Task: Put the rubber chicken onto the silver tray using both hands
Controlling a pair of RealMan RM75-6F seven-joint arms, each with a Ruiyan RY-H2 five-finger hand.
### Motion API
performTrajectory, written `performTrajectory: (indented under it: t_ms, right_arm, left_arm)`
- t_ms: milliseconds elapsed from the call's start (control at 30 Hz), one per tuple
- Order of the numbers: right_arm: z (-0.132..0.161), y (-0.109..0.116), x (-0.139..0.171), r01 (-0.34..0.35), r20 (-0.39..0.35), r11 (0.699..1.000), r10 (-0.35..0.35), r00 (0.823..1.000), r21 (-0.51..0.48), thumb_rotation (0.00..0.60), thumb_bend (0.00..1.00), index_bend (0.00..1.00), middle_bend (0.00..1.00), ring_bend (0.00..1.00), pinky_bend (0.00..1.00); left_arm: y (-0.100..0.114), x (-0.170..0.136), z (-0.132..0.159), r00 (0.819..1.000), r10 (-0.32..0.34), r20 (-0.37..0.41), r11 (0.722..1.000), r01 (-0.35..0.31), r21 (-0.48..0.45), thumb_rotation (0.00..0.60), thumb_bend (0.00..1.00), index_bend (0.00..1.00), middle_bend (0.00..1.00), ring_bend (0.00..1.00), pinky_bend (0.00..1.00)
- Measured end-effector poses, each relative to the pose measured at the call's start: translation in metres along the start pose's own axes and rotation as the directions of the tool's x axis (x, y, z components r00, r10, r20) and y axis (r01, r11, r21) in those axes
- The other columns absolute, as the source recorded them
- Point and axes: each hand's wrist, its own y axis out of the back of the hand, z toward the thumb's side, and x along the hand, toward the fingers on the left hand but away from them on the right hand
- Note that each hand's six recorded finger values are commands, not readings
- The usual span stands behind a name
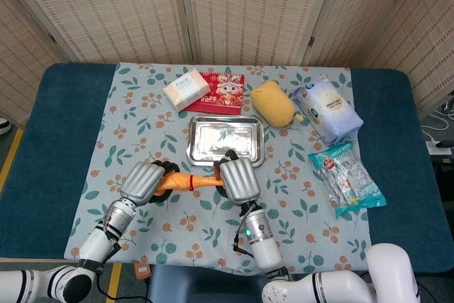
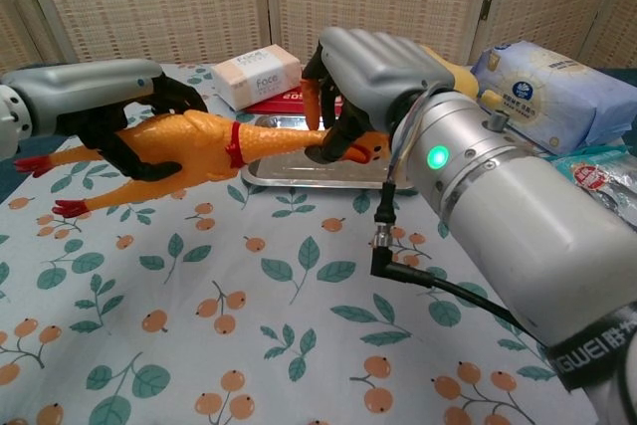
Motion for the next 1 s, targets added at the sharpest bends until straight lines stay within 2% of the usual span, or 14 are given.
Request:
performTrajectory:
  t_ms: [33,67,100,133,167,200,233,267,367,533,633,867,1000]
  right_arm:
    - [0.0,0.0,0.0,0.0,-0.001,1.0,0.0,1.0,-0.002,0.6,0.37,0.93,0.7,0.83,1.0]
    - [0.0,0.0,0.0,0.001,-0.001,1.0,-0.001,1.0,-0.001,0.6,0.37,0.93,0.7,0.83,1.0]
    - [0.0,0.0,0.0,0.002,0.0,1.0,-0.002,1.0,0.0,0.6,0.37,0.93,0.7,0.83,1.0]
    - [0.0,0.0,0.0,0.002,0.001,1.0,-0.002,1.0,0.001,0.6,0.37,0.93,0.7,0.83,1.0]
    - [-0.001,0.0,0.0,0.0,0.002,1.0,0.0,1.0,0.0,0.6,0.37,0.93,0.7,0.83,1.0]
    - [-0.001,0.0,0.0,0.0,0.002,1.0,0.0,1.0,0.001,0.6,0.37,0.93,0.7,0.83,1.0]
    - [-0.001,0.0,0.0,0.0,0.002,1.0,0.0,1.0,0.001,0.6,0.37,0.93,0.7,0.83,1.0]
    - [-0.002,0.0,0.0,-0.001,0.002,1.0,0.001,1.0,0.003,0.6,0.37,0.93,0.7,0.83,1.0]
    - [-0.004,-0.001,0.0,-0.002,0.008,1.0,0.002,1.0,0.009,0.6,0.37,0.93,0.7,0.83,1.0]
    - [-0.006,-0.002,0.0,-0.015,0.003,1.0,0.015,1.0,0.006,0.6,0.37,0.93,0.7,0.83,1.0]
    - [-0.006,-0.002,0.0,-0.015,0.003,1.0,0.015,1.0,0.008,0.6,0.37,0.93,0.7,0.83,1.0]
    - [-0.009,-0.003,0.0,-0.004,0.009,0.999,0.003,1.0,0.033,0.6,0.37,0.93,0.7,0.83,1.0]
    - [-0.016,-0.007,-0.001,-0.01,0.026,0.999,0.008,1.0,0.052,0.6,0.37,0.93,0.7,0.83,1.0]
  left_arm:
    - [0.001,0.001,0.0,1.0,0.007,0.0,1.0,-0.007,-0.014,0.6,0.74,0.83,0.81,0.73,0.93]
    - [0.002,0.001,0.001,1.0,0.016,0.003,1.0,-0.016,-0.024,0.6,0.67,0.72,0.73,0.66,0.84]
    - [0.003,0.001,0.001,1.0,0.025,0.008,0.999,-0.025,-0.03,0.6,0.61,0.57,0.63,0.59,0.76]
    - [0.004,0.001,0.003,0.999,0.033,0.022,0.999,-0.032,-0.031,0.6,0.54,0.33,0.47,0.48,0.65]
    - [0.004,0.0,0.004,0.999,0.033,0.035,0.999,-0.032,-0.027,0.6,0.49,0.12,0.25,0.3,0.51]
    - [0.004,0.0,0.006,0.998,0.028,0.048,0.999,-0.027,-0.02,0.6,0.46,0.04,0.15,0.2,0.42]
    - [0.003,-0.001,0.008,0.998,0.016,0.06,1.0,-0.015,-0.017,0.6,0.41,0.0,0.05,0.08,0.28]
    - [0.002,-0.001,0.008,0.998,0.006,0.064,1.0,-0.004,-0.022,0.6,0.37,0.0,0.0,0.01,0.15]
    - [0.0,-0.002,0.007,0.997,-0.022,0.069,0.996,0.028,-0.082,0.6,0.3,0.0,0.0,0.0,0.03]
    - [0.001,-0.005,0.009,0.991,-0.074,0.113,0.974,0.096,-0.204,0.6,0.27,0.0,0.0,0.0,0.01]
    - [0.001,-0.008,0.007,0.984,-0.118,0.134,0.968,0.144,-0.207,0.6,0.27,0.0,0.0,0.0,0.01]
    - [0.007,-0.013,0.011,0.98,-0.118,0.159,0.958,0.155,-0.243,0.6,0.26,0.0,0.0,0.0,0.0]
    - [0.011,-0.017,0.015,0.973,-0.143,0.181,0.926,0.196,-0.323,0.6,0.26,0.0,0.0,0.0,0.0]
